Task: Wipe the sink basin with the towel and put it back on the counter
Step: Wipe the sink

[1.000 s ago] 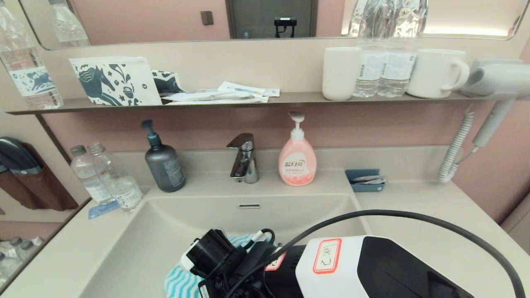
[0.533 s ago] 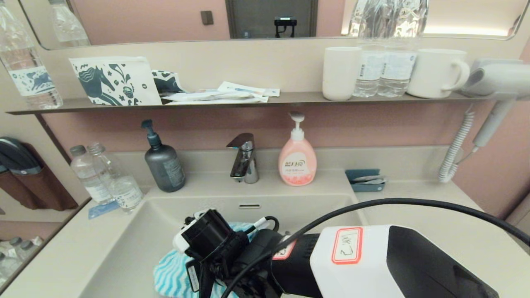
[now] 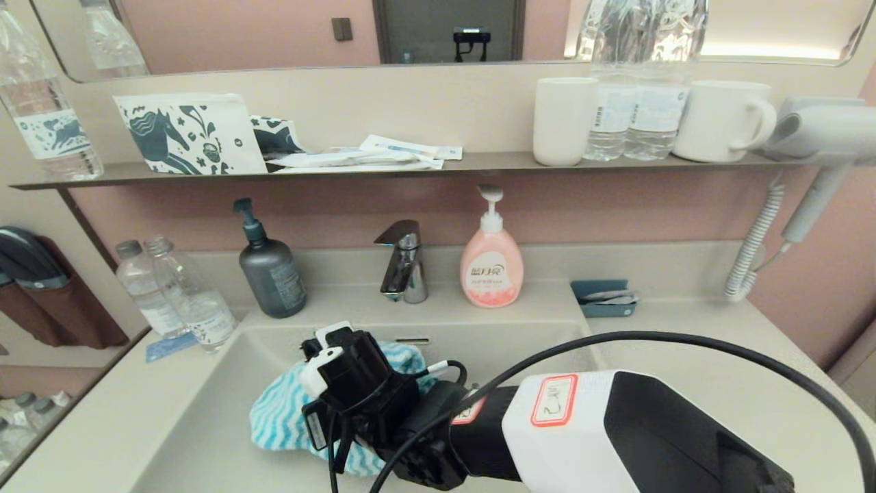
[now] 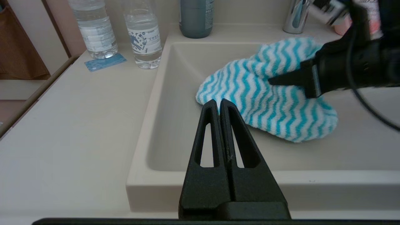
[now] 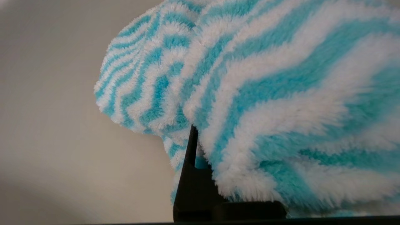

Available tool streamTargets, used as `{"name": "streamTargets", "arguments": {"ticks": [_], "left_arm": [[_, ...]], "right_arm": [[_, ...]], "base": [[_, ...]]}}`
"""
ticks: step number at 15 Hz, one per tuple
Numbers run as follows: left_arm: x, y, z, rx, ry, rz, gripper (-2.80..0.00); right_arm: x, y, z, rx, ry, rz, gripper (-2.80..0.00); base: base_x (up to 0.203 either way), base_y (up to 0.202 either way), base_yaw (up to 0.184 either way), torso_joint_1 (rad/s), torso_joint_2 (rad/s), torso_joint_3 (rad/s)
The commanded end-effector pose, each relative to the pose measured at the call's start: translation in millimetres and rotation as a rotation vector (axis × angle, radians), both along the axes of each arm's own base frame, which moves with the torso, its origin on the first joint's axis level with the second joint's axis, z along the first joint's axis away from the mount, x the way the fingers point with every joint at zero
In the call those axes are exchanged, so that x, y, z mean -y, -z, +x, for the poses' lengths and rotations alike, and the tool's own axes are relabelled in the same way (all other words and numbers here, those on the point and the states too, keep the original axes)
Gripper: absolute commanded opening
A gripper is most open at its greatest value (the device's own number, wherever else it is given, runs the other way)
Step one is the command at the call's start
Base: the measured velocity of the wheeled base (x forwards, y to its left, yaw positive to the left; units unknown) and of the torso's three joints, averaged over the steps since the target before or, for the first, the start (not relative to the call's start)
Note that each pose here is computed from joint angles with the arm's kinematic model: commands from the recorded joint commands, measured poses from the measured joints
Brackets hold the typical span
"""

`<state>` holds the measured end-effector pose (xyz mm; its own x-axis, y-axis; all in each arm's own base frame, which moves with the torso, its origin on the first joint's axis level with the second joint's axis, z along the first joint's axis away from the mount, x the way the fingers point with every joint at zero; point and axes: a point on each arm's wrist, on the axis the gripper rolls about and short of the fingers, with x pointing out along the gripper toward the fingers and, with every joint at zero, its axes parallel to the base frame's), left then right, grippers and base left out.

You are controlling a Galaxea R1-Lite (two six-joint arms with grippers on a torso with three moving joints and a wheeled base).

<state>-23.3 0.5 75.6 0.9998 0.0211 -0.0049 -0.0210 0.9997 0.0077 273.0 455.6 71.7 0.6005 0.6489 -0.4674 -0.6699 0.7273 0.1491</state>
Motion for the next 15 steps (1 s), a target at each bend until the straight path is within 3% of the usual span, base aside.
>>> {"name": "streamTargets", "arguments": {"ticks": [1,5,11,15], "left_arm": [[0,0,0,-0.001,0.0,-0.001,-2.8],[0,0,0,-0.001,0.0,0.0,-2.8],[0,0,0,-0.001,-0.001,0.0,-2.8],[0,0,0,-0.001,0.0,-0.001,-2.8]], "right_arm": [[2,28,13,0.02,0.002,-0.042,-2.8],[11,54,33,0.042,0.01,-0.107,-2.8],[33,70,60,0.032,0.053,-0.191,-2.8],[51,61,76,0.056,0.159,-0.236,-2.8]], "base": [[0.0,0.0,0.0,0.0,0.0,0.0],[0.0,0.0,0.0,0.0,0.0,0.0],[0.0,0.0,0.0,0.0,0.0,0.0],[0.0,0.0,0.0,0.0,0.0,0.0]]}}
